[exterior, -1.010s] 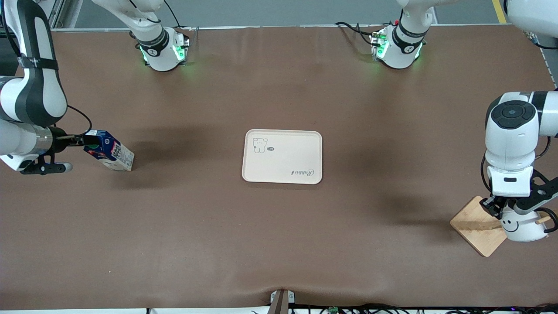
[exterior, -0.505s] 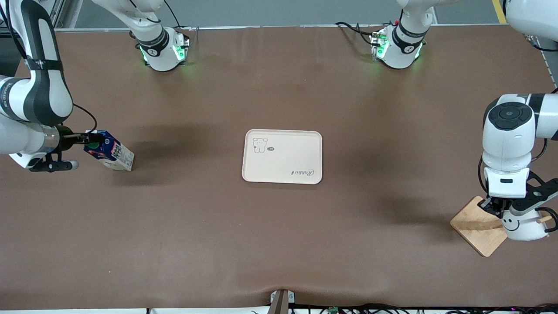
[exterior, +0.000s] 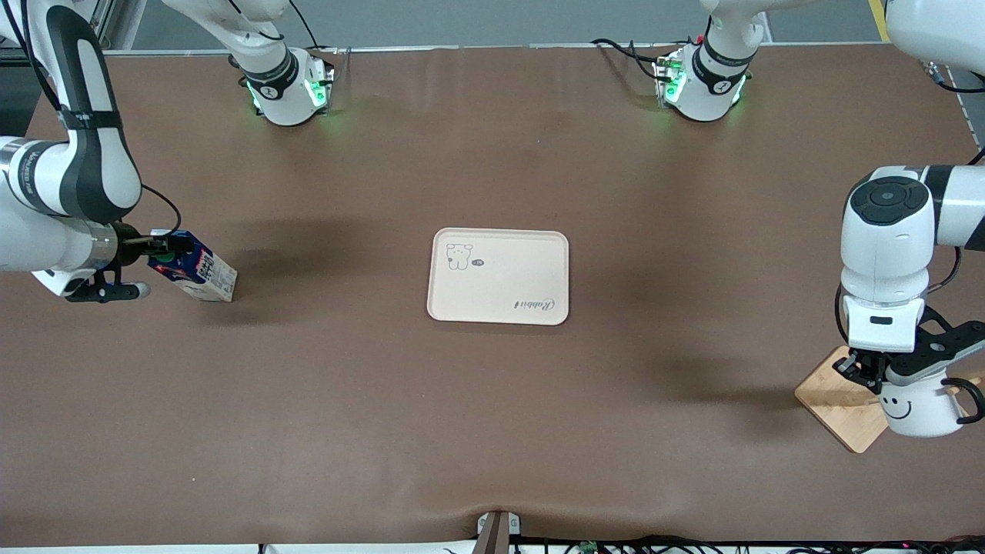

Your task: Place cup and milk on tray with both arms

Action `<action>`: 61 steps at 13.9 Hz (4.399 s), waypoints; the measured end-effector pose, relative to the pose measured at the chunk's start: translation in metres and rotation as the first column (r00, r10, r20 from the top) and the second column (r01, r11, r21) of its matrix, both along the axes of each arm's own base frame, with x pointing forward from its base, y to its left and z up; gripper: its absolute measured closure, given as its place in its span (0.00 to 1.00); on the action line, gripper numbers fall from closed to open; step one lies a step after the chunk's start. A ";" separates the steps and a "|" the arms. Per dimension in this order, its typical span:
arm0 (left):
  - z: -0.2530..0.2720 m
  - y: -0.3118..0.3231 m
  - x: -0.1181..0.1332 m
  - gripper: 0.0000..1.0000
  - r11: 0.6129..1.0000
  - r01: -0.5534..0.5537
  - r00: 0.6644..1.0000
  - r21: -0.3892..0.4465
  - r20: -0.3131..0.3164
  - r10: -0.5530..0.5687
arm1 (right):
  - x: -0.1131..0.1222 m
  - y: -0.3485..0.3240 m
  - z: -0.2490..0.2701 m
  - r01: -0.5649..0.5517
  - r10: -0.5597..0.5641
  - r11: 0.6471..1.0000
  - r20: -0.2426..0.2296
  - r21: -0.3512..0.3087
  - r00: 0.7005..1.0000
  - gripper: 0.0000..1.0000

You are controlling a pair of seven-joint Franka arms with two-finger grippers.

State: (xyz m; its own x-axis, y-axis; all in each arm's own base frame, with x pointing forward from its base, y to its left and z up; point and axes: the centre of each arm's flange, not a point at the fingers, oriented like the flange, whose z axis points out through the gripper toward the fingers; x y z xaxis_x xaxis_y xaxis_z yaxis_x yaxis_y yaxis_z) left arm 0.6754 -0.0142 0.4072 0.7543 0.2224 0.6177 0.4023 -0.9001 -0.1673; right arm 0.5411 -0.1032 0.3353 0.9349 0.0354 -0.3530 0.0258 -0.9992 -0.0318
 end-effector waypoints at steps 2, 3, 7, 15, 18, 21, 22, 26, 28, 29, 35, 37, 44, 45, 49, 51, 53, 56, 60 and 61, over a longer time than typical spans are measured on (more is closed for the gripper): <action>0.006 -0.014 0.001 0.93 1.000 0.024 1.000 -0.005 0.008 -0.024 | -0.003 0.000 -0.006 0.001 -0.001 1.000 0.003 0.000 1.000 0.02; 0.007 -0.019 0.002 0.93 1.000 0.029 1.000 -0.006 0.007 -0.029 | -0.004 -0.001 -0.009 0.002 -0.002 1.000 0.005 0.000 1.000 0.05; 0.015 -0.052 0.000 0.93 0.999 0.013 0.999 -0.050 -0.032 -0.014 | -0.007 -0.003 -0.009 0.022 -0.022 1.000 0.009 0.015 1.000 0.28; 0.036 -0.190 -0.041 0.93 0.946 -0.073 0.960 -0.317 -0.280 -0.020 | 0.004 -0.005 0.018 0.035 -0.036 0.999 0.027 0.026 0.999 0.35; 0.032 -0.238 -0.065 0.93 0.901 -0.105 0.923 -0.420 -0.379 -0.069 | 0.021 -0.005 0.060 0.028 -0.029 0.999 0.044 0.025 0.999 0.35; 0.006 -0.299 -0.097 0.93 0.874 -0.117 0.864 -0.471 -0.482 -0.144 | 0.033 0.003 0.086 0.009 -0.011 1.000 0.086 0.020 0.996 0.35; -0.007 -0.316 -0.105 0.93 0.863 -0.135 0.841 -0.486 -0.517 -0.160 | 0.036 0.008 0.092 0.000 -0.002 1.000 0.095 0.019 0.995 0.35; -0.062 -0.368 -0.126 0.93 0.818 -0.264 0.755 -0.511 -0.637 -0.154 | 0.044 0.053 0.116 -0.028 0.027 1.000 0.078 0.014 0.997 0.35; -0.081 -0.392 -0.133 0.93 0.784 -0.347 0.711 -0.515 -0.689 -0.138 | 0.038 0.083 0.115 -0.027 0.026 1.000 0.010 0.005 1.000 0.35; -0.090 -0.402 -0.136 0.93 0.771 -0.374 0.689 -0.516 -0.711 -0.142 | 0.035 0.096 0.111 -0.029 0.029 1.000 -0.026 -0.001 0.999 0.35; -0.143 -0.417 -0.145 0.93 0.767 -0.428 0.611 -0.478 -0.778 -0.144 | 0.029 0.190 0.115 0.059 -0.058 0.998 -0.069 0.017 0.996 0.35; -0.155 -0.420 -0.150 0.93 0.773 -0.432 0.593 -0.465 -0.792 -0.145 | 0.026 0.225 0.127 0.092 -0.091 0.995 -0.066 0.023 0.994 0.35; -0.144 -0.419 -0.141 0.59 0.780 -0.435 0.576 -0.451 -0.805 -0.144 | 0.002 0.389 0.114 0.184 -0.188 0.982 -0.093 -0.047 0.978 0.35; -0.131 -0.418 -0.134 0.48 0.778 -0.434 0.578 -0.455 -0.803 -0.147 | 0.002 0.403 0.108 0.204 -0.207 0.978 -0.105 -0.041 0.973 0.35; -0.057 -0.394 -0.101 0.10 0.779 -0.415 0.617 -0.470 -0.775 -0.139 | 0.002 0.469 0.079 0.260 -0.259 0.965 -0.076 0.011 0.963 0.35; -0.014 -0.358 -0.079 0.00 0.788 -0.390 0.693 -0.478 -0.715 -0.091 | -0.010 0.516 0.058 0.239 -0.238 0.970 -0.033 0.035 0.971 0.35; 0.024 -0.316 -0.061 0.00 0.799 -0.372 0.760 -0.472 -0.649 -0.029 | -0.019 0.545 0.038 0.211 -0.211 0.976 -0.019 0.043 0.977 0.35; 0.065 -0.258 -0.044 0.00 0.832 -0.322 0.821 -0.452 -0.571 0.008 | -0.016 0.562 0.016 0.178 -0.177 0.983 -0.024 0.043 0.984 0.35; 0.102 -0.175 -0.031 0.00 0.924 -0.145 0.856 -0.353 -0.513 -0.062 | -0.016 0.566 -0.001 0.092 -0.091 0.995 -0.020 0.032 0.996 0.35; 0.112 -0.157 -0.030 0.00 0.935 -0.112 0.859 -0.337 -0.505 -0.079 | -0.018 0.567 -0.001 0.075 -0.074 0.997 -0.011 0.016 0.997 0.35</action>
